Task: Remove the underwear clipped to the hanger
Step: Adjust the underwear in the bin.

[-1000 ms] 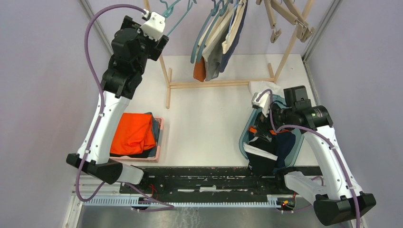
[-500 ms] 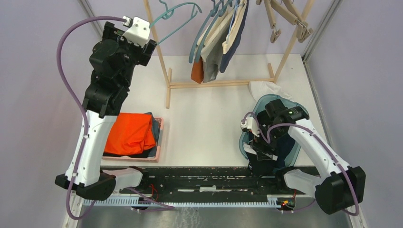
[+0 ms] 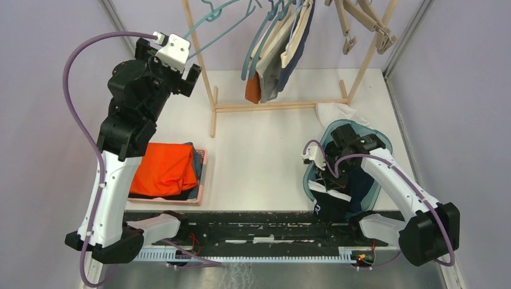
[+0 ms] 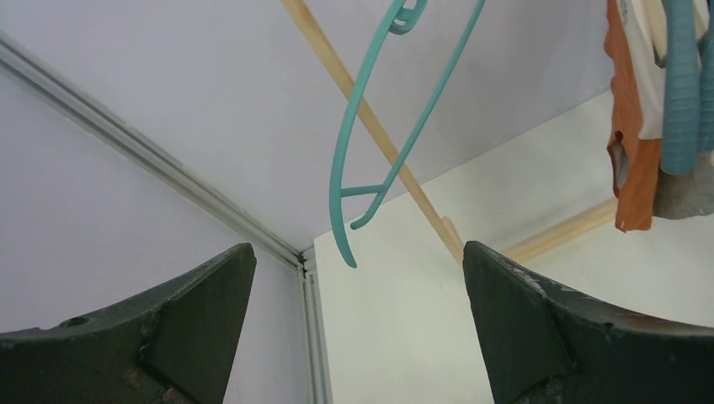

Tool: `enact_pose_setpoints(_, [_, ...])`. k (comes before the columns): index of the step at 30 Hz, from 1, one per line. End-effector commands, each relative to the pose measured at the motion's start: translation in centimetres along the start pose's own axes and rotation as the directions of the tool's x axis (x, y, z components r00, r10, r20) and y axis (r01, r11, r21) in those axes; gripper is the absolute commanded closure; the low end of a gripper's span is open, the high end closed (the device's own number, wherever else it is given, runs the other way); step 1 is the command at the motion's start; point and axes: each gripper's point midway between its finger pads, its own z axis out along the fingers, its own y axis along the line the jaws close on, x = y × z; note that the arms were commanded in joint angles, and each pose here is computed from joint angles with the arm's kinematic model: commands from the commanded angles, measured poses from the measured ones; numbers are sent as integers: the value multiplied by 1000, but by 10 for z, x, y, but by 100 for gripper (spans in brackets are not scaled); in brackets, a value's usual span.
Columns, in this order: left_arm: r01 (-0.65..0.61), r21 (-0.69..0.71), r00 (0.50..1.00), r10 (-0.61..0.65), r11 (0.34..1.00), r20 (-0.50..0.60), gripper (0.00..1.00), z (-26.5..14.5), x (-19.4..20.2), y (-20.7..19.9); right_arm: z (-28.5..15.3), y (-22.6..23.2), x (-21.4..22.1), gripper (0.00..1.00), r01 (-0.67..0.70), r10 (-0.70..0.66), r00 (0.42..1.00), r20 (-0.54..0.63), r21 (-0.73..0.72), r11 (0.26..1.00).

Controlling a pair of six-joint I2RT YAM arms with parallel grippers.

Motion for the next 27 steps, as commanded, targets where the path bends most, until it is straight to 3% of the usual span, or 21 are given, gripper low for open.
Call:
enact_pose_setpoints(1, [55, 38, 997, -57, 998, 56, 1, -16, -11, -3, -26, -11, -26, 99, 8, -15, 997, 78, 98, 995])
enact_pose_setpoints(9, [55, 63, 995, -60, 997, 79, 1, -28, -12, -6, -83, -51, -45, 99, -110, 72, 991, 114, 366, 924])
enact_pose_setpoints(15, [53, 80, 994, -60, 995, 86, 1, -31, -12, -9, -121, -89, -25, 99, -151, 143, 988, 56, 534, 832])
enact_pose_setpoints(21, [55, 106, 994, -64, 993, 85, 1, -30, -11, -15, -140, -115, 0, 99, -144, 196, 980, -19, 608, 781])
enact_pose_setpoints(27, [83, 146, 991, -98, 986, 93, 1, -29, -15, -22, -123, -131, 18, 99, -134, 248, 963, -108, 605, 785])
